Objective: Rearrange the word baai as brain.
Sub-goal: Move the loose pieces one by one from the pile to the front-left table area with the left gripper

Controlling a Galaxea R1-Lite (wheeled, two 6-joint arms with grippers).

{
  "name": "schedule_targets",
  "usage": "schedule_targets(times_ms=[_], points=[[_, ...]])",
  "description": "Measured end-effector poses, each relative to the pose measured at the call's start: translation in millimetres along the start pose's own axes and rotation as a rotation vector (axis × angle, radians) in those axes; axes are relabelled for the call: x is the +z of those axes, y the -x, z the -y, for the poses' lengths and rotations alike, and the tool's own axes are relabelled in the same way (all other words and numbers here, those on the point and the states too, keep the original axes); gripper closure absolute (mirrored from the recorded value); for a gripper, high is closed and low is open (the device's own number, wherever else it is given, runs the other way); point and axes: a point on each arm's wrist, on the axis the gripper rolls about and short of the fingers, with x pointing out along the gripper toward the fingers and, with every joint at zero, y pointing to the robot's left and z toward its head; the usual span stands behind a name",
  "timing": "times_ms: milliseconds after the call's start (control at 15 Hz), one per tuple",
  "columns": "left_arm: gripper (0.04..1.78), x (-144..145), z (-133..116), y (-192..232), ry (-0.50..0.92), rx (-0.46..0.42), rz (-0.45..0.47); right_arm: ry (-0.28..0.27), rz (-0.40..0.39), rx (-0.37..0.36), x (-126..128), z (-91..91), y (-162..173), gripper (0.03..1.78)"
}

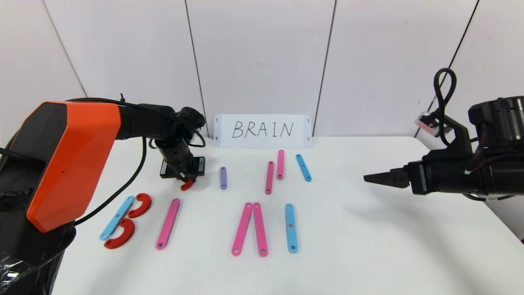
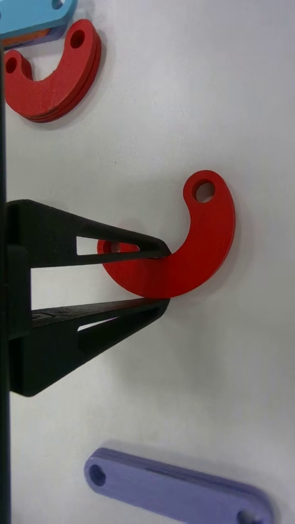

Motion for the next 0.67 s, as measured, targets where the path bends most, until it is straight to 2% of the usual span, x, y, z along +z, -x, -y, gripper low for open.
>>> schedule_targets(times_ms=[400,667], points=[[1.53,-11.8,5.2,17.3,-0.180,-0.103,-0.057,-0.002,-0.002,-0.002,-0.3,0.5,-0.7,0.08],[1.53,-31.5,5.0,28.0,-0.259,-0.114,-0.106,-0.003,-0.003,-0.001,-0.4,0.6,-0.9,0.08]])
